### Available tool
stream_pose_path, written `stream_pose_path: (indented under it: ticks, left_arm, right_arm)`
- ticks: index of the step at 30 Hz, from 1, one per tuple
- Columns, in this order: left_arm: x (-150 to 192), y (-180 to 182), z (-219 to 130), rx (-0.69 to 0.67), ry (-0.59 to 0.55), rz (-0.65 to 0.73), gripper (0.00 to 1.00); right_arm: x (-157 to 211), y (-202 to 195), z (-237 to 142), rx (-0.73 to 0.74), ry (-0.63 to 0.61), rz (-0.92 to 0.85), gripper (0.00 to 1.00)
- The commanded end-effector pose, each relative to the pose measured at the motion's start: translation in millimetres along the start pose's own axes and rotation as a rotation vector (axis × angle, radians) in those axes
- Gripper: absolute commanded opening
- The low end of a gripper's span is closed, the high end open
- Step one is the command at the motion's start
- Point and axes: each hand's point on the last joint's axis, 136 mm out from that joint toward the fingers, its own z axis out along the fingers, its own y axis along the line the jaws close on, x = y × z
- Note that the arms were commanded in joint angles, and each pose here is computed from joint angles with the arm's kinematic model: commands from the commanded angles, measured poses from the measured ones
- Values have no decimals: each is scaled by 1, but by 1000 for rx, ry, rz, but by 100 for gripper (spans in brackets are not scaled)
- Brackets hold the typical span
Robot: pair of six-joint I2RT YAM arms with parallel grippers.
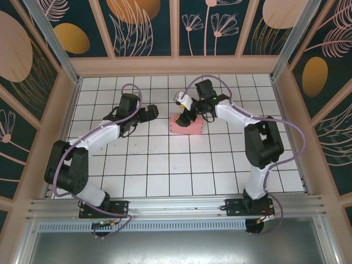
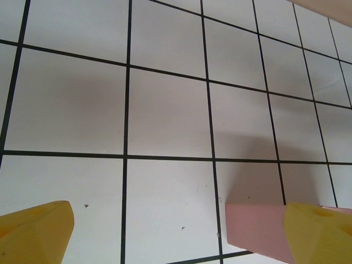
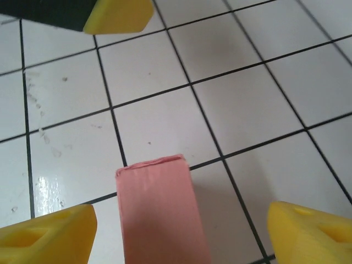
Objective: Fold the paper box
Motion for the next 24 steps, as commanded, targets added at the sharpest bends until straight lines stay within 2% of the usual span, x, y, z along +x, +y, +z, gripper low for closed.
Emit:
stream_pose_path:
  ticks: [1,5,8,11,19,24]
  left_arm:
    - [0,2,0,4,-3,17,97]
    - [2,3,1,2,1,23,97]
    - [3,3,2,-2,6,27,97]
    - [5,5,4,-7,13,27,97]
    - [9,4,9,1,32,25,97]
    - [8,6,9,-8,28,31,97]
  right_arm:
    - [12,13,8,-68,92,-14,75]
    - [20,12,16,-63,146,-18,59]
    - [22,11,17,-51,163,-37,55]
    - [22,9,17,-25,173,-54,46]
    - [21,-4,8,74,202,-72,42]
    - [23,-35,-5,278,235,-74,41]
